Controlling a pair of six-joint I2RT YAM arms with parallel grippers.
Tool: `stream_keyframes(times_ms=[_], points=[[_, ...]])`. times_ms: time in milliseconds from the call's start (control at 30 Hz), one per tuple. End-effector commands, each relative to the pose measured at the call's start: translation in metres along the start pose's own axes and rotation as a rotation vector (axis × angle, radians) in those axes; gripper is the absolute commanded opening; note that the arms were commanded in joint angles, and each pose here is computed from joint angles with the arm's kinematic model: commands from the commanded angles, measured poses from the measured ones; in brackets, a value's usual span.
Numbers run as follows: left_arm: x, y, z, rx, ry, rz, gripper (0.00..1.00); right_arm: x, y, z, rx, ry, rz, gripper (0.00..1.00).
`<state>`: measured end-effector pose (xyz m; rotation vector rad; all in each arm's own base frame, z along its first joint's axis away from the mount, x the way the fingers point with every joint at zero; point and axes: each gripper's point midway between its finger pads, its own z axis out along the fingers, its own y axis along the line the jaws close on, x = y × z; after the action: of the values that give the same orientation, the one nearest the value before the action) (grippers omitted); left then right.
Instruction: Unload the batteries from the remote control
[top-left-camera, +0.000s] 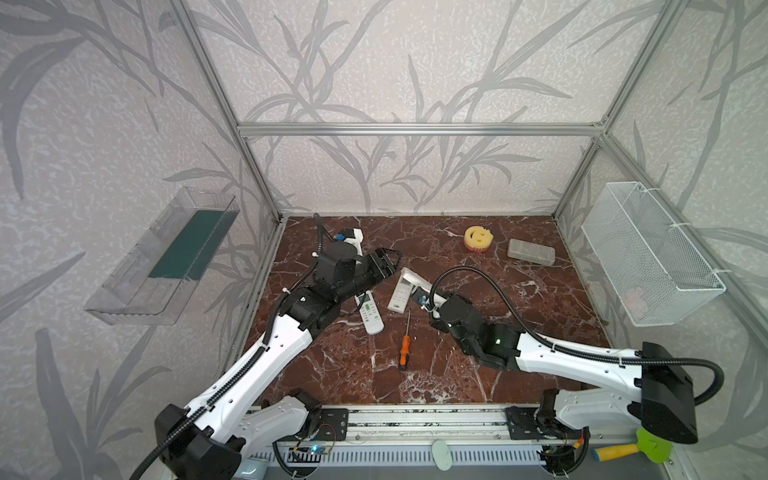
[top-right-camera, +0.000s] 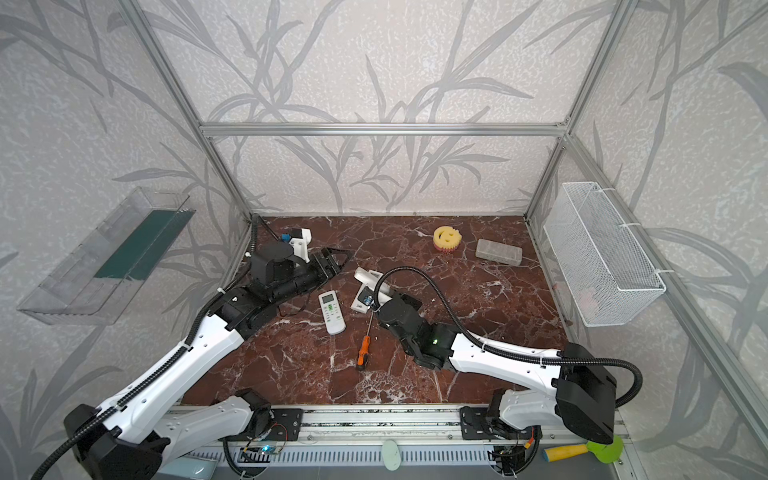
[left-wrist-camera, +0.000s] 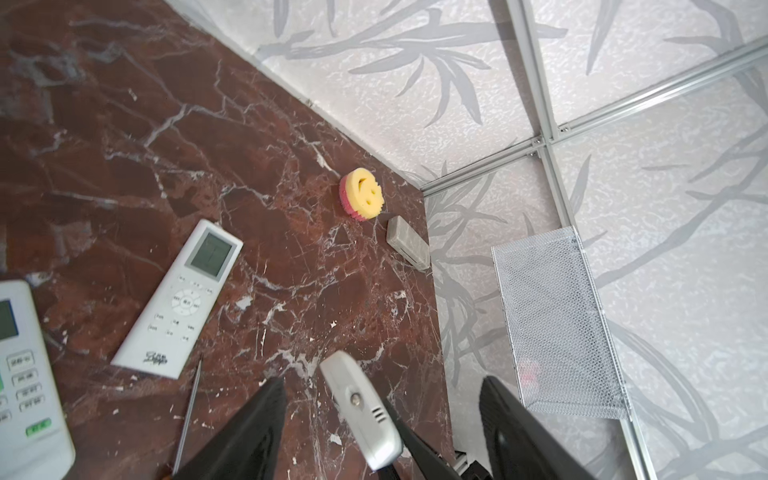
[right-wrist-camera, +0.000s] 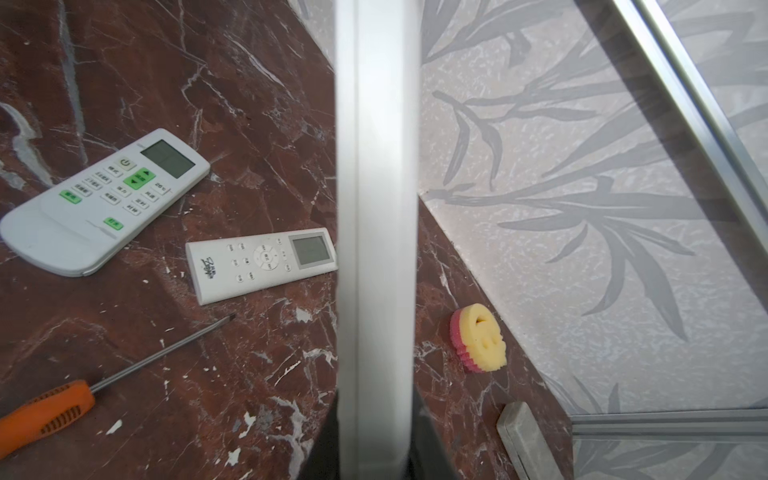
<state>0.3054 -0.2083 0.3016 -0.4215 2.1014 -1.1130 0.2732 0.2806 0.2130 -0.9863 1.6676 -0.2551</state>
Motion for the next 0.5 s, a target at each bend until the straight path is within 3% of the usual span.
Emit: stream_keyframes(times_ms=[0, 300, 467], points=[[0.016, 0.019, 0.004, -0.073, 0.058, -0.145, 0.75, -0.029, -0.022, -0.005, 0.103, -0.084, 0.001, 0.1], [0.036, 0.014, 0.027, -0.029, 0.179, -0.223, 0.7, -0.025, -0.009, -0.004, 0.098, -0.07, -0.09, 0.12], [0.051, 0.016, 0.041, -0.015, 0.253, -0.291, 0.55, -0.024, -0.002, -0.001, 0.072, -0.055, -0.092, 0.14]])
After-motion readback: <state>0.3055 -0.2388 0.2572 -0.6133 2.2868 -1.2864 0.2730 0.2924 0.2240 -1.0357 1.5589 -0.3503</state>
